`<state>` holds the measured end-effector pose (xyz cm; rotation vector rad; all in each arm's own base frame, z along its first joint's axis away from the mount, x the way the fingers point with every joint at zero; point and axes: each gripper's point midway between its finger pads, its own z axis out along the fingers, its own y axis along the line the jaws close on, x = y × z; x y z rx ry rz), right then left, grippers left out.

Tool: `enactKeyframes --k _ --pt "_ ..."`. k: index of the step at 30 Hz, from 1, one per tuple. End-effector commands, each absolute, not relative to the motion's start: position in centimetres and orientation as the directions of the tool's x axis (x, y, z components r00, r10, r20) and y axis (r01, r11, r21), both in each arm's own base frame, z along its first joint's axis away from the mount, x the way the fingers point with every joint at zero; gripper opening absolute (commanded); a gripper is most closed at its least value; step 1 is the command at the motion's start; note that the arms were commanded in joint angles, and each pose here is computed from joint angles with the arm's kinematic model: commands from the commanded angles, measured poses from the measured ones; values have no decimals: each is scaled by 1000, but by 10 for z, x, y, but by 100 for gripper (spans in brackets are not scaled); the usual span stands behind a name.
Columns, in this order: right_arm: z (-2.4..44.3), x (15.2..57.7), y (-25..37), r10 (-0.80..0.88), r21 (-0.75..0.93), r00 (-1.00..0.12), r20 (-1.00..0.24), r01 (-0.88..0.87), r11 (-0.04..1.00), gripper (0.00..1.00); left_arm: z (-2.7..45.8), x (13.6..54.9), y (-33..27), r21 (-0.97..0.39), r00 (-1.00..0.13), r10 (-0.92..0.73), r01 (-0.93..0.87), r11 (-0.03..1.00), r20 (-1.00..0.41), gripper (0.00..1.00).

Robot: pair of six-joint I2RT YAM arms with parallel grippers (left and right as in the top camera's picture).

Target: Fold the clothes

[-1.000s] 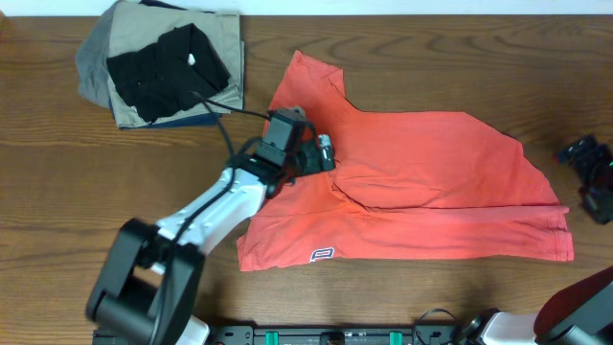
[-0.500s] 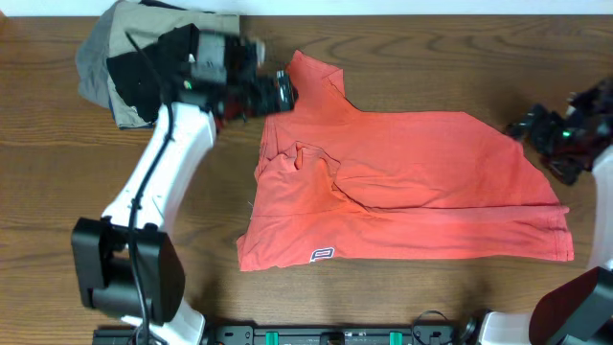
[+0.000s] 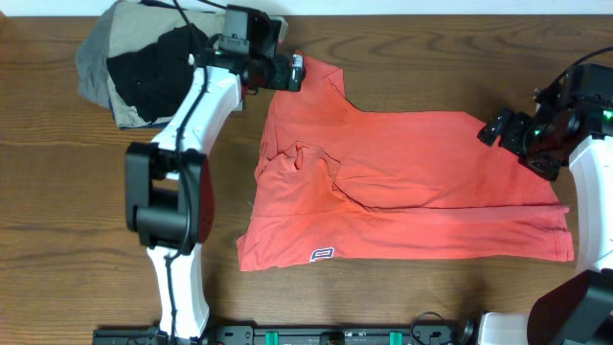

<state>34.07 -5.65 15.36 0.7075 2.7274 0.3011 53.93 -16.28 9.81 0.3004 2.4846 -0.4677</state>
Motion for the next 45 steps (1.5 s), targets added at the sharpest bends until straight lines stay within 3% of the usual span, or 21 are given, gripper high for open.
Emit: enactKeyframes --k 1,19,25,39,43,45 --pt "159 340 -57 465 249 -845 -263 406 879 99 85 557 -148 -111 -766 178 308 945 -618 98" --pt "159 339 -57 465 248 -846 -260 407 879 99 24 556 -176 -12 -761 300 374 927 -575 99" --pt "159 339 -57 465 248 -846 -259 407 879 99 21 557 -172 57 -761 314 344 937 -567 88" --pt "159 338 -58 466 241 -847 -258 410 880 99 -11 552 -162 56 -798 314 334 941 -514 89" --pt "159 338 -58 466 241 -846 -259 410 879 99 -13 548 -162 38 -811 301 326 944 -501 66" --pt "159 338 -58 466 241 -846 -259 411 879 99 -15 546 -162 19 -826 271 301 954 -494 47"
